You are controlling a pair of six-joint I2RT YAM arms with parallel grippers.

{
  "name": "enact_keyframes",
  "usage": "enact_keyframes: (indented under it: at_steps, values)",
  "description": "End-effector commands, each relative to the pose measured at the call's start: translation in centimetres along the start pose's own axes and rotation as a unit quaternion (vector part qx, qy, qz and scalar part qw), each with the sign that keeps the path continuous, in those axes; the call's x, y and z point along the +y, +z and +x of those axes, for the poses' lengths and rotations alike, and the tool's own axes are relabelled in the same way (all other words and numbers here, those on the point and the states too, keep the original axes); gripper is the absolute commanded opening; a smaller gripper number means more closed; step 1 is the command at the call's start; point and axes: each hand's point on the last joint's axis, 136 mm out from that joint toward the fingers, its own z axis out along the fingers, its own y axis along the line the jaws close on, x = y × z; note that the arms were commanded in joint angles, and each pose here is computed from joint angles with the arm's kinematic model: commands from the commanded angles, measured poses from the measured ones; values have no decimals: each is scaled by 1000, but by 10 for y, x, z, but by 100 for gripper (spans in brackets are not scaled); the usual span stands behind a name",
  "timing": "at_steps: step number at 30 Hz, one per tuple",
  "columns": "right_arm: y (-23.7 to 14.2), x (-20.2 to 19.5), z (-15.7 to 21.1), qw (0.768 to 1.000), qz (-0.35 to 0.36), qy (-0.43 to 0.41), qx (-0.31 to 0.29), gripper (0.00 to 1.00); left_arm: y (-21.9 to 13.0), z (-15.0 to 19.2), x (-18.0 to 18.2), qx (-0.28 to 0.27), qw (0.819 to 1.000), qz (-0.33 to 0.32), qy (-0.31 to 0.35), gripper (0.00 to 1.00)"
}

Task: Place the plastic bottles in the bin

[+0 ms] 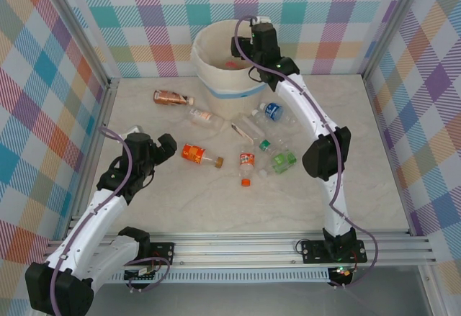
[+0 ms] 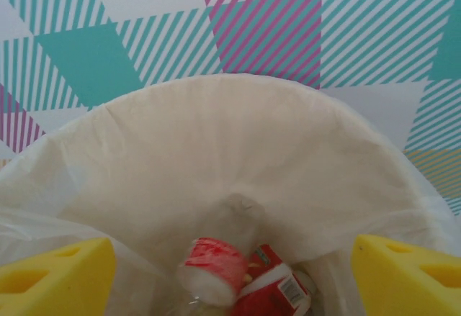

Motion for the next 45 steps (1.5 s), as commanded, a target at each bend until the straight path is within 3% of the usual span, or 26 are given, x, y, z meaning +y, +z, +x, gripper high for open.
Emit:
enact_keyframes:
  at_steps: [1,13,19,26,29,34,45]
  values:
    - [-26,-2,-28,1000,-2,-6,-20,87,2,4,7,7,1000,-7,-13,100]
    - [-105,-1,-9,997,-71,0,5,98,16,18,0,36,999,14,-25,100]
    - [-152,-34,51,997,-45,28,48,100,19,18,-2,31,999,23,-29,100]
    - [-201,-80,149,984,18,84,157,100,24,20,-2,33,998,25,-37,100]
    - [-214,-97,194,965,58,162,195,100,27,16,-7,24,998,37,-43,100]
    - [-227,-125,278,913,149,274,261,100,32,21,-7,33,997,41,-59,100]
    - [-204,-129,332,858,223,326,327,100,32,21,-6,33,997,38,-56,100]
